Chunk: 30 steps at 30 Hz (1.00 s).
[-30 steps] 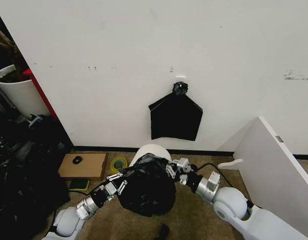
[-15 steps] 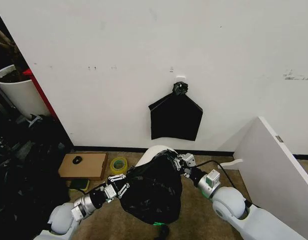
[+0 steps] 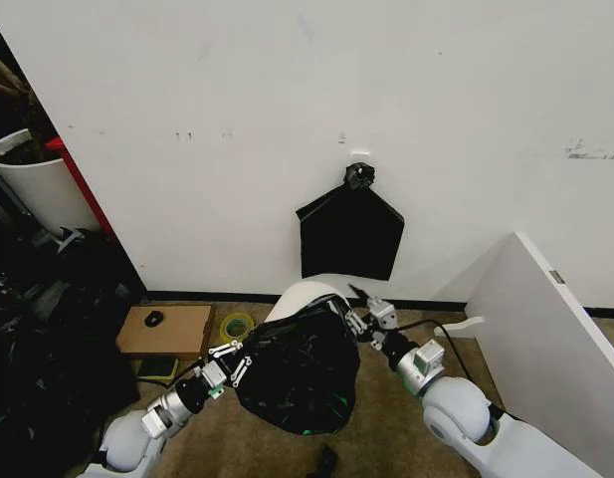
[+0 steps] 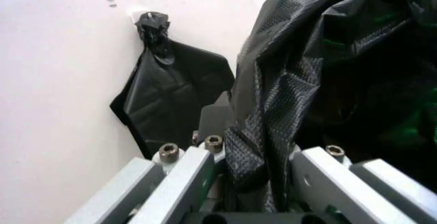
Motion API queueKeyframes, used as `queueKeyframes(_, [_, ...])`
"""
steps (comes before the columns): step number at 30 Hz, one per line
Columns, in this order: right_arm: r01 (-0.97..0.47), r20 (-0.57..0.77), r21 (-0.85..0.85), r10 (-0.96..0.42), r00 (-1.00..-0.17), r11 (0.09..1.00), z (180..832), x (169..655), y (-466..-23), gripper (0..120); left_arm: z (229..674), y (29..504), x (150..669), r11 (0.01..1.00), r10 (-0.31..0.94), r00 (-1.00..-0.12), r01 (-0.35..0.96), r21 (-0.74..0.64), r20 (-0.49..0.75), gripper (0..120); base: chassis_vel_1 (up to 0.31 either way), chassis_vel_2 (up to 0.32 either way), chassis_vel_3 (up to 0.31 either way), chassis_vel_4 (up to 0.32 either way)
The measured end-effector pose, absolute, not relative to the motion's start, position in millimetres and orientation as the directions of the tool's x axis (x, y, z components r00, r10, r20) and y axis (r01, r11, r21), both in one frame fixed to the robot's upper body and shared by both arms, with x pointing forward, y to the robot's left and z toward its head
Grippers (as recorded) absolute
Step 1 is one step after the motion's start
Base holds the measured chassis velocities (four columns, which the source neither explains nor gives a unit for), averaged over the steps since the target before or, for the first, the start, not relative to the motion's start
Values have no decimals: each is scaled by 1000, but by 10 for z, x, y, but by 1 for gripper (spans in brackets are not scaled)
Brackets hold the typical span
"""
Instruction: Place the garbage bag over the trash bin.
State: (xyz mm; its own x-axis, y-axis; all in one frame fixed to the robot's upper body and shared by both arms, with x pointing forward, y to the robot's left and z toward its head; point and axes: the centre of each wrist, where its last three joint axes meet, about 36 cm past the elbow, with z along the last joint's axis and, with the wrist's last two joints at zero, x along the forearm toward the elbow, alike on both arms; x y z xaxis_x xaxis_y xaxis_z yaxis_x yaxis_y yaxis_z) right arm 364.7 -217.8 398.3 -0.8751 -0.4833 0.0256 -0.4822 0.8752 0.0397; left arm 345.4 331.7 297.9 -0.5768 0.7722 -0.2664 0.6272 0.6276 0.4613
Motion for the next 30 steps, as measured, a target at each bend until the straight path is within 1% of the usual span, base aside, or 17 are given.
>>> queueKeyframes(3, [-496, 10, 126, -501, -866, 859, 4049, 3596, -2137, 67, 2964, 3326, 3447, 625, 774, -577, 630, 461, -261, 3, 0, 0, 0, 0])
queueKeyframes(4, [-496, 10, 126, -501, -866, 859, 4049, 3596, -2137, 67, 2964, 3326, 3447, 625, 774, -577, 630, 461, -261, 3, 0, 0, 0, 0])
queueKeyframes(5, [-507, 8, 125, -511, -859, 853, 4051, 3588, -2142, 71, 2964, 3328, 3446, 622, 777, -575, 633, 462, -258, 3, 0, 0, 0, 0])
queueKeyframes(8, [-535, 45, -7, -535, -844, 845, 4027, 3606, -2248, 83, 2967, 3331, 3437, 614, 782, -569, 637, 465, -253, 3, 0, 0, 0, 0])
queueKeyframes(9, [-544, 88, -108, -538, -839, 832, 4009, 3622, -2341, 88, 2974, 3330, 3435, 614, 783, -568, 637, 466, -254, 3, 0, 0, 0, 0])
queueKeyframes(11, [-571, 136, -198, -554, -821, 797, 4014, 3631, -2460, 95, 2980, 3333, 3437, 613, 783, -568, 636, 468, -254, 3, 0, 0, 0, 0])
queueKeyframes(12, [-571, 136, -198, -554, -821, 797, 4014, 3631, -2460, 95, 2980, 3333, 3437, 613, 783, -568, 636, 468, -254, 3, 0, 0, 0, 0])
queueKeyframes(15, [-635, 179, -238, -609, -772, 735, 4049, 3643, -2605, 100, 2973, 3337, 3440, 613, 783, -569, 636, 469, -251, 3, 0, 0, 0, 0])
queueKeyframes(18, [-727, 155, -237, -714, -683, 644, 4092, 3716, -2744, 100, 2945, 3351, 3454, 625, 773, -582, 629, 464, -253, 3, 0, 0, 0, 0])
queueKeyframes(19, [-727, 155, -237, -714, -683, 644, 4092, 3716, -2744, 100, 2945, 3351, 3454, 625, 773, -582, 629, 464, -253, 3, 0, 0, 0, 0])
queueKeyframes(21, [-818, 119, -239, -820, -559, 523, 4126, 3823, -2900, 100, 2917, 3358, 3465, 645, 756, -600, 615, 454, -261, 3, 0, 0, 0, 0])
queueKeyframes(23, [-873, 67, -238, -889, -452, 426, 4171, 3907, -3002, 100, 2890, 3366, 3471, 661, 742, -614, 606, 442, -268, 3, 0, 0, 0, 0])
queueKeyframes(25, [-873, -14, -215, -895, -445, 437, 4186, 3913, -2978, 100, 2862, 3371, 3462, 669, 735, -622, 604, 432, -269, 3, 0, 0, 0, 0])
queueKeyframes(26, [-873, -14, -215, -895, -445, 437, 4186, 3913, -2978, 100, 2862, 3371, 3462, 669, 735, -622, 604, 432, -269, 3, 0, 0, 0, 0])
queueKeyframes(27, [-850, -92, -170, -867, -490, 498, 4193, 3874, -2883, 100, 2846, 3370, 3454, 674, 732, -625, 604, 426, -271, 3, 0, 0, 0, 0])
queueKeyframes(29, [-793, -171, -94, -795, -582, 602, 4202, 3807, -2728, 100, 2831, 3361, 3439, 680, 727, -629, 604, 416, -275, 3, 0, 0, 0, 0])
queueKeyframes(30, [-782, -180, -82, -780, -599, 618, 4202, 3799, -2705, 100, 2828, 3358, 3436, 682, 725, -630, 603, 414, -276, 3, 0, 0, 0, 0])
